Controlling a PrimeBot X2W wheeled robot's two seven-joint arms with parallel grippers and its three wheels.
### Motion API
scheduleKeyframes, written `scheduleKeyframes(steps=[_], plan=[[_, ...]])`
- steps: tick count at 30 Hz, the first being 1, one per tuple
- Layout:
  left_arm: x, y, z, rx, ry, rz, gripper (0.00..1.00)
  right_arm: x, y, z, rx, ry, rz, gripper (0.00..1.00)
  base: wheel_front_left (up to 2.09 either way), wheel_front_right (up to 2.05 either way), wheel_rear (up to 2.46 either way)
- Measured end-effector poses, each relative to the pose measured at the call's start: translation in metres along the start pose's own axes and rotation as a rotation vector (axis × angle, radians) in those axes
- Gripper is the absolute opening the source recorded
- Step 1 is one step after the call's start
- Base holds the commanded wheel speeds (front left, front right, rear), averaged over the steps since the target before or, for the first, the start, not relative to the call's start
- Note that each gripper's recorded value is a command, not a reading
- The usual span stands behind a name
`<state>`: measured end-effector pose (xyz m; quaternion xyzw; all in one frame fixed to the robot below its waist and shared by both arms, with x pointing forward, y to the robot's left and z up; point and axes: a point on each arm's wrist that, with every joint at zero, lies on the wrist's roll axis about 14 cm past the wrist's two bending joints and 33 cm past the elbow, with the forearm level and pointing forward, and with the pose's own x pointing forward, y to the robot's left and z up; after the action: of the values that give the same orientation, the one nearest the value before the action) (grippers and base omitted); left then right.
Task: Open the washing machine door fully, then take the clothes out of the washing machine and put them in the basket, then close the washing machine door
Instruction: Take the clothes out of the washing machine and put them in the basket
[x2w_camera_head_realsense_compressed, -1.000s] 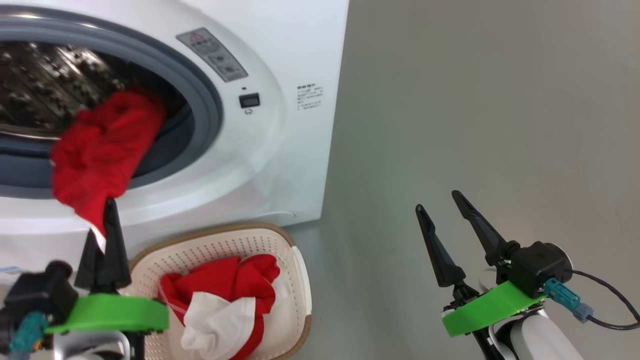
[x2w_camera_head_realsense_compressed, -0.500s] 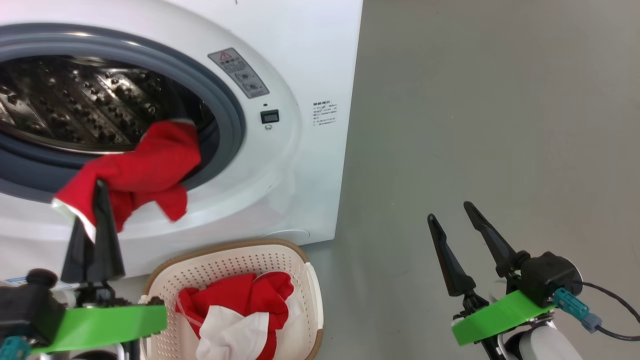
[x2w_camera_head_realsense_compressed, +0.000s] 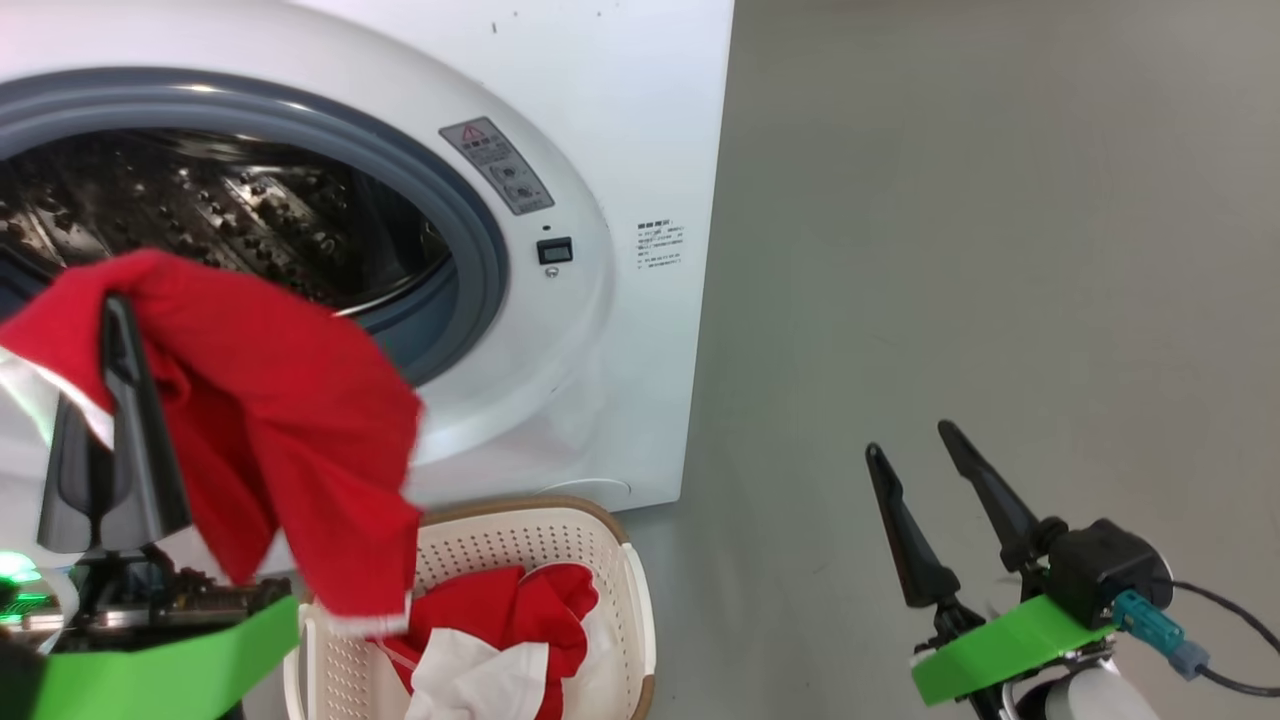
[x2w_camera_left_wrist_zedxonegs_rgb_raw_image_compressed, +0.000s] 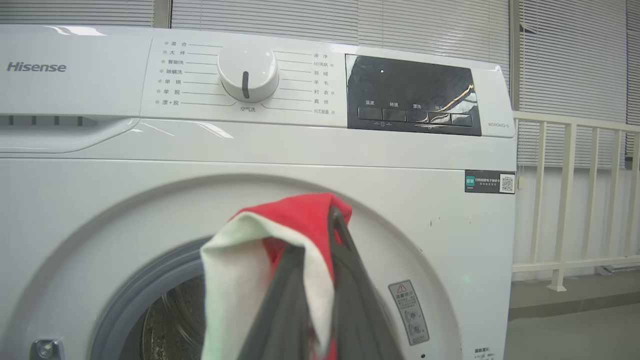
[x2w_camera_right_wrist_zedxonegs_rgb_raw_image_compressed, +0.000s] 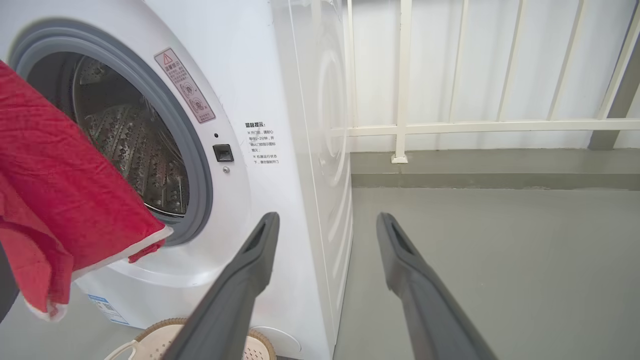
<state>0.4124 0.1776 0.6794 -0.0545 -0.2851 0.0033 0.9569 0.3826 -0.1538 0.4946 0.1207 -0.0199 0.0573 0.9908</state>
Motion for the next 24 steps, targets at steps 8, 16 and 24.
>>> scheduleKeyframes(steps=[8,16,24], plan=[[-0.014,-0.001,0.001,-0.007,0.022,0.008,0.0,-0.002,0.003,0.0,0.002,0.0,0.007,1.0,0.0,0.0,0.0],[-0.055,-0.001,-0.062,-0.037,0.26,0.041,0.0,-0.001,0.005,-0.005,0.004,0.014,0.013,1.0,0.0,0.0,0.0],[-0.108,-0.02,-0.144,-0.095,0.541,0.041,0.0,0.0,0.001,-0.016,0.006,0.047,0.002,1.0,0.0,0.0,0.0]])
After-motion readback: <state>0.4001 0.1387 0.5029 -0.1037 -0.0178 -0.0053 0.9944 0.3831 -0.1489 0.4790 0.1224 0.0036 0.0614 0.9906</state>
